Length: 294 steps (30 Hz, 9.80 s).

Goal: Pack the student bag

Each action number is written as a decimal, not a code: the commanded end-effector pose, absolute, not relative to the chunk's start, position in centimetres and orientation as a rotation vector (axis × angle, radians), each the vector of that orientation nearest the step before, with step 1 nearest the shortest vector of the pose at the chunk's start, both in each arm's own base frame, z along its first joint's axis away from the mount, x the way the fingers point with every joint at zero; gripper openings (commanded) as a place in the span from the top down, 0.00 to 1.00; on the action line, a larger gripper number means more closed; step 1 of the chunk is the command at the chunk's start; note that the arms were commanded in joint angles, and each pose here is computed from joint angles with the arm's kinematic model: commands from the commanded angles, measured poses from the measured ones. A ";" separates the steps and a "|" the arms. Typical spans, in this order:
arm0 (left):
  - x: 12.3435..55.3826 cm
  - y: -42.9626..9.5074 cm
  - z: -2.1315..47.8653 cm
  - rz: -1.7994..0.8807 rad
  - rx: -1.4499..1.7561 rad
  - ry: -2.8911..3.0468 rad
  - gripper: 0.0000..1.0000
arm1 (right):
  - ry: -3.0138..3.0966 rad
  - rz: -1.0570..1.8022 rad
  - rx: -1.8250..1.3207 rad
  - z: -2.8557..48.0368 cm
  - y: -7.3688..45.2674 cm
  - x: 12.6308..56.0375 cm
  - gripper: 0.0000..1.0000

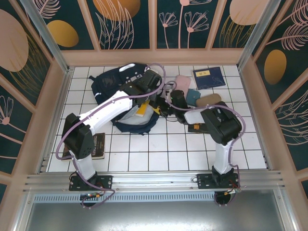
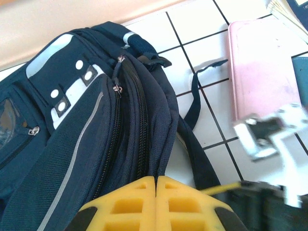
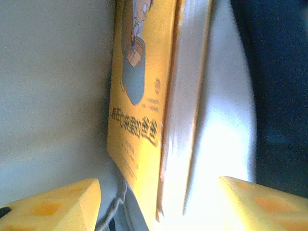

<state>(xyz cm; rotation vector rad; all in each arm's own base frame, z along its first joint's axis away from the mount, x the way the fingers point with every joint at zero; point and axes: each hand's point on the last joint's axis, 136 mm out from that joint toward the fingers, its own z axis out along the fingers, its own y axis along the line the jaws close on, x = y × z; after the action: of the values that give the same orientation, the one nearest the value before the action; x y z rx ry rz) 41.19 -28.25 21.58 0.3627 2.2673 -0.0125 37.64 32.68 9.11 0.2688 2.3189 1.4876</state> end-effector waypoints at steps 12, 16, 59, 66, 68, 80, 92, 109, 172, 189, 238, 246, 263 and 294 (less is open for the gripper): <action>40.2 -31.7 20.0 -0.315 0.333 2.276 0.60 | 2.235 0.897 0.438 10.6 14.8 32.9 0.23; 39.0 -34.4 19.3 -0.537 0.311 2.293 0.49 | 2.238 0.672 0.522 9.9 9.4 32.5 0.17; 34.8 -42.9 3.4 -1.064 0.109 2.592 0.43 | 2.283 0.683 0.991 1.4 1.5 31.7 0.01; 35.2 -42.2 3.1 -0.975 0.121 2.608 0.43 | 2.327 0.788 0.886 2.4 6.8 30.6 0.05; 35.4 -42.3 3.1 -0.960 0.128 2.607 0.43 | 2.341 0.817 0.855 2.7 8.3 30.0 0.05; 39.0 -39.9 5.5 -0.665 0.125 2.555 0.42 | 2.429 0.652 0.755 3.0 8.8 25.5 0.05; 31.6 -37.0 5.3 -0.926 -0.168 2.648 0.41 | 2.377 0.463 0.576 6.0 6.4 33.1 0.04; 31.6 -39.5 1.6 -0.960 -0.227 2.741 0.41 | 2.413 0.370 0.478 5.5 7.1 36.4 0.04; 33.6 -38.4 1.2 -1.009 -0.296 2.670 0.39 | 2.682 0.553 0.272 -1.3 13.2 30.4 0.93; 33.0 -41.1 13.6 -1.606 -0.090 2.118 0.40 | 2.719 0.583 0.257 -2.2 13.7 30.1 0.94; 31.3 -40.6 23.4 -1.780 0.278 1.907 1.00 | 1.964 1.600 0.131 15.7 16.1 31.3 0.25; 31.8 -40.2 23.5 -1.805 0.260 1.891 1.00 | 1.910 1.679 0.045 17.5 17.1 30.0 0.37; 32.0 -39.4 22.2 -1.780 0.254 1.952 1.00 | 1.943 1.544 0.094 17.3 16.1 30.4 0.37; 33.1 -38.7 20.8 -1.785 0.251 1.971 1.00 | 1.860 1.723 0.008 20.9 17.9 28.6 0.13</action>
<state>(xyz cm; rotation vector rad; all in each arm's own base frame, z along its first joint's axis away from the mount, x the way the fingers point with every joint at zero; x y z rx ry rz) 32.27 -38.94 20.19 0.1732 2.0107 -1.8750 29.33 17.73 19.56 0.1090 1.8819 1.7671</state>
